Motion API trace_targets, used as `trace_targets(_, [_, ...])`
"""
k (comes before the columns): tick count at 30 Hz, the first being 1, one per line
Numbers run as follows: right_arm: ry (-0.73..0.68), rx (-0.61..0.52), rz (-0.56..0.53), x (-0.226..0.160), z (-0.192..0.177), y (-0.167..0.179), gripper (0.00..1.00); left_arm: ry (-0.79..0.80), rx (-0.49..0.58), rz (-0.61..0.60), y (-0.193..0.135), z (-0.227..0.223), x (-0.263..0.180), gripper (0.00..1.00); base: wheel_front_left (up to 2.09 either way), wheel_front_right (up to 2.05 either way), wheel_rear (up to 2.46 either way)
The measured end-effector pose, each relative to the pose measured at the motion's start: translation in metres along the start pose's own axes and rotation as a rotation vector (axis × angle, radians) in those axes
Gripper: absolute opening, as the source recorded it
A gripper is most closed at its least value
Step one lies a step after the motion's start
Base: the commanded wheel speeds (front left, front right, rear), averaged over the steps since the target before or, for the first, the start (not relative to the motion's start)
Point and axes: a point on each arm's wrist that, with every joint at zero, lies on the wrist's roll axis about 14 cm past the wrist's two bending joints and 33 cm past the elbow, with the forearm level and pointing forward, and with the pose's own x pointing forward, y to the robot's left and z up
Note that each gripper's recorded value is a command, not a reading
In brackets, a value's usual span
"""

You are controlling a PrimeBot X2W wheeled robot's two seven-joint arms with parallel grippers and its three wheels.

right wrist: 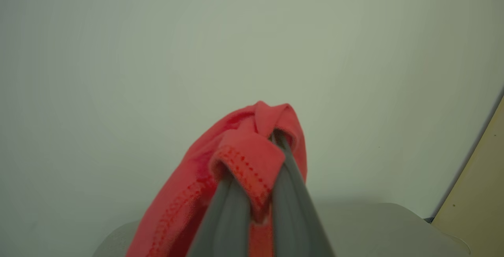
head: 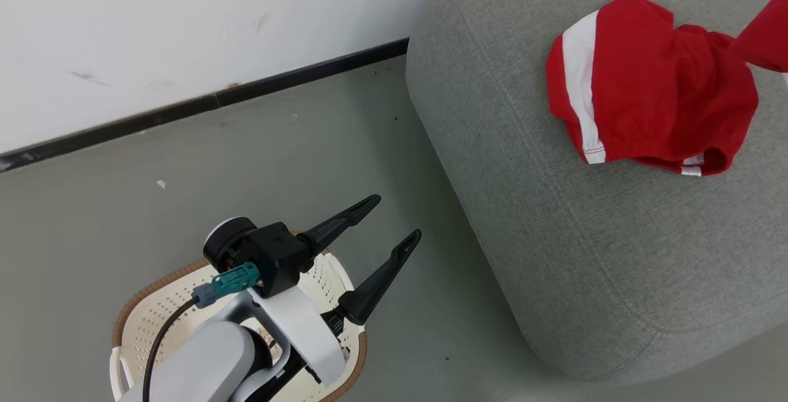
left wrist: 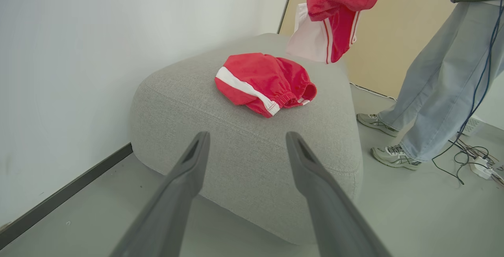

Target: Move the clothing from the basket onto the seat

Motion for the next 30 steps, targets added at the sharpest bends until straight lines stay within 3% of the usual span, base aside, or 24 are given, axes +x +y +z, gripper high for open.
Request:
trace_targets(15, [0.309, 0.082, -0.067, 0.006, -0.117, 0.018, 0.0, -0.003, -0.056, 0.02, 0.027, -0.013, -0.01, 1.0, 0.0, 0.0, 0.0])
trace_targets(30, [0.565, 0.13, 0.009, -0.016, -0.213, 0.084, 0.0, -0.007, -0.071, 0.049, 0.056, -0.021, -0.016, 1.0, 0.0, 0.0, 0.0])
